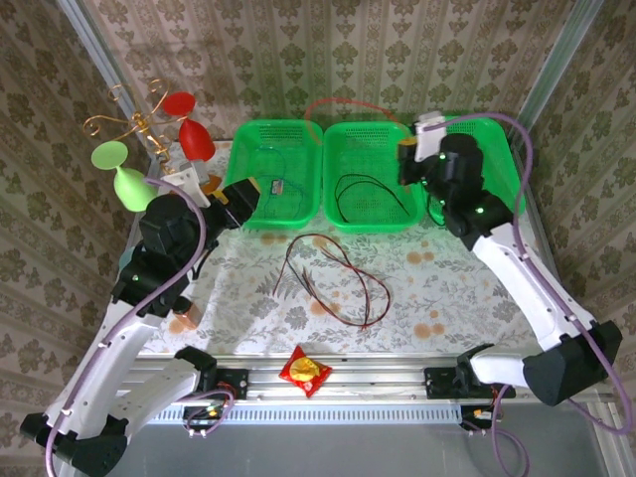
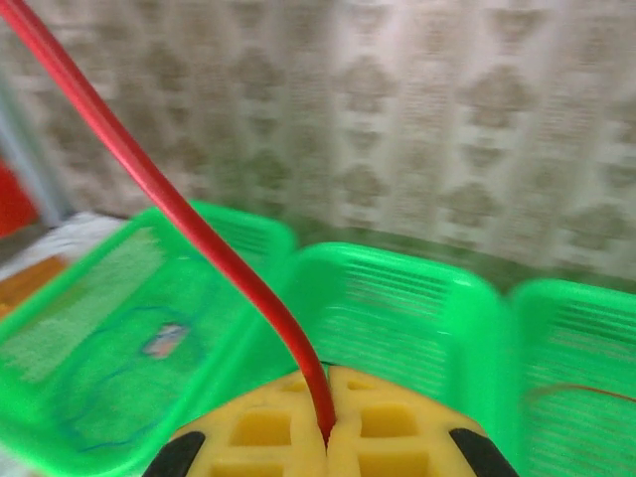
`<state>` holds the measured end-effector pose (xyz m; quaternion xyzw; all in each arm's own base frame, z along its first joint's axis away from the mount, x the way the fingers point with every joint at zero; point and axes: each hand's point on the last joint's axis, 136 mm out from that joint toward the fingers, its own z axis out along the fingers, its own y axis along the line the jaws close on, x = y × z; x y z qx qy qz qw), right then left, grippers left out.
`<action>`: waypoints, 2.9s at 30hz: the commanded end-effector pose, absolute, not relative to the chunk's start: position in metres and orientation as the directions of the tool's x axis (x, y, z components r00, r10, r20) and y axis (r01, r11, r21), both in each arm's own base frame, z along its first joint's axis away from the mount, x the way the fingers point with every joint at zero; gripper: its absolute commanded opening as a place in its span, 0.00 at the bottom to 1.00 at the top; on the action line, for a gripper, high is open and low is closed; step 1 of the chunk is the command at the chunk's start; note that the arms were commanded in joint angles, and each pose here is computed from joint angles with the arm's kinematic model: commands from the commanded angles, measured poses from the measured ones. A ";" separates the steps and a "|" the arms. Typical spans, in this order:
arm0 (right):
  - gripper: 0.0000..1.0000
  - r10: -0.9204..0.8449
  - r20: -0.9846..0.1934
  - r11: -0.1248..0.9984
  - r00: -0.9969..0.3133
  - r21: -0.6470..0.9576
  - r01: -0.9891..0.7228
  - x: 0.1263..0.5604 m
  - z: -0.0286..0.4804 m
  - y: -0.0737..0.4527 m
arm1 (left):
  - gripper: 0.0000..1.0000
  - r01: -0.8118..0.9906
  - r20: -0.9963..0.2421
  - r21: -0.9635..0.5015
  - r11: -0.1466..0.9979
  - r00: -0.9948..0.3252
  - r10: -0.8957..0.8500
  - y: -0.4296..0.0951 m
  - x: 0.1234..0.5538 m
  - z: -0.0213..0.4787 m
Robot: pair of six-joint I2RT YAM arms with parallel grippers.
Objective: Untangle the cables
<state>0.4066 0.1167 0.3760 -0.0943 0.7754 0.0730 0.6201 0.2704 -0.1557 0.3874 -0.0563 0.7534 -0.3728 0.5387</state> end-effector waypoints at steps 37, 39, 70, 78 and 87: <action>0.00 0.283 -0.689 0.898 -0.668 -0.055 0.437 0.478 0.139 -0.121 | 0.68 0.306 -0.740 -0.655 0.691 -0.445 -0.505 -0.157 0.247 0.369; 0.00 0.287 -0.665 0.898 -0.690 -0.064 0.435 0.478 0.129 -0.122 | 0.68 0.299 -0.740 -0.653 0.695 -0.444 -0.504 -0.155 0.246 0.367; 0.59 0.376 -0.488 0.900 -0.788 -0.010 0.436 0.489 0.103 -0.129 | 0.68 0.265 -0.730 -0.652 0.710 -0.473 -0.493 -0.154 0.244 0.351; 0.84 0.359 -0.591 0.900 -0.722 0.013 0.437 0.476 0.165 -0.127 | 0.68 0.243 -0.722 -0.643 0.727 -0.509 -0.469 -0.154 0.239 0.339; 0.85 0.351 -0.666 0.921 -0.658 0.120 0.370 0.432 0.219 -0.071 | 0.65 0.181 -0.689 -0.567 0.804 -0.638 -0.342 -0.152 0.223 0.287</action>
